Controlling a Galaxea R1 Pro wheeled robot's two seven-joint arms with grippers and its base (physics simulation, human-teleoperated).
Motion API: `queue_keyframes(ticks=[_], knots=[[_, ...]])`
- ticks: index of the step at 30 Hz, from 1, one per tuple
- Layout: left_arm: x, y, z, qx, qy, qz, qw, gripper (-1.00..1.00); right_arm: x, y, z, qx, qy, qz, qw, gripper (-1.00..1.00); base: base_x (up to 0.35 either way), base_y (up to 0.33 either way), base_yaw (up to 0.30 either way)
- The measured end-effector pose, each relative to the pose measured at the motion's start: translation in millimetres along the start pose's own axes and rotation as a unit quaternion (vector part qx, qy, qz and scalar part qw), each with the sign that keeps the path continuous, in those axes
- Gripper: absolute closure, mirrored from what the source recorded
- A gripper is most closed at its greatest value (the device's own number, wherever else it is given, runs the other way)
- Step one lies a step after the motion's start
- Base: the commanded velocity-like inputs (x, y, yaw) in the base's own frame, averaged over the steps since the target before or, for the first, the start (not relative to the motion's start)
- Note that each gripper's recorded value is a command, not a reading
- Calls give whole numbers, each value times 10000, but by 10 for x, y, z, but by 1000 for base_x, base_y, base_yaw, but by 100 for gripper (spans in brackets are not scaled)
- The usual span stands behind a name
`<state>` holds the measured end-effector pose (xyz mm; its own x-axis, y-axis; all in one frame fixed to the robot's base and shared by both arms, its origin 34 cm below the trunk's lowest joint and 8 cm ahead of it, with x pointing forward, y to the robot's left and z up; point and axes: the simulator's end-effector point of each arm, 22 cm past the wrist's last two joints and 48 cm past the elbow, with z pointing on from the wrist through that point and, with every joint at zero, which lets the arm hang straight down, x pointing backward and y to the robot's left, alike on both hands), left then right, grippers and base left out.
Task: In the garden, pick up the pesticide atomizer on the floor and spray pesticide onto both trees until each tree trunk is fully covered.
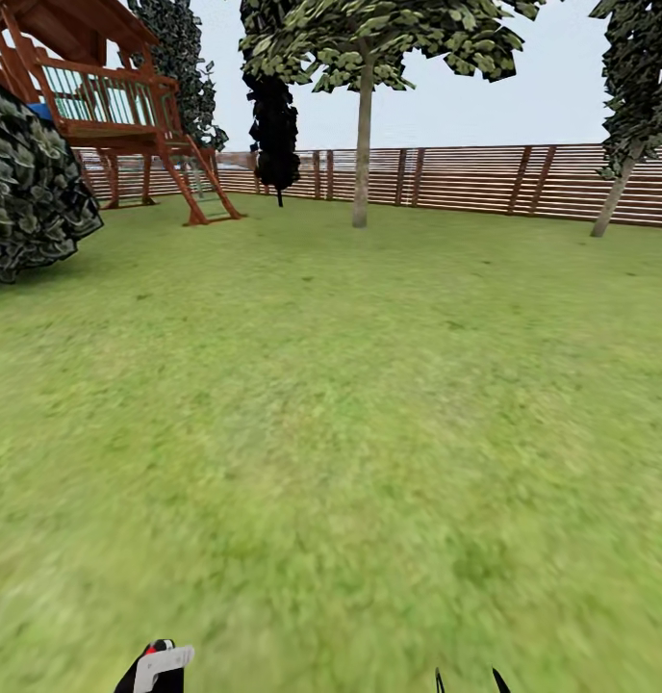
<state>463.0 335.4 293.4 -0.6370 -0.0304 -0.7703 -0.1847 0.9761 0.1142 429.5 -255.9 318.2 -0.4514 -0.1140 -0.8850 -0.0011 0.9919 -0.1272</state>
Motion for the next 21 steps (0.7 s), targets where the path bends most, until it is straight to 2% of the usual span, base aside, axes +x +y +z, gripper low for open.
queue_keyframes(ticks=[21], knots=[[5, -15, -3, 14, 7, 8, 10000, 100, 0, 0, 0, 1, 0, 2, 10000, -100, 336, 0, 0]])
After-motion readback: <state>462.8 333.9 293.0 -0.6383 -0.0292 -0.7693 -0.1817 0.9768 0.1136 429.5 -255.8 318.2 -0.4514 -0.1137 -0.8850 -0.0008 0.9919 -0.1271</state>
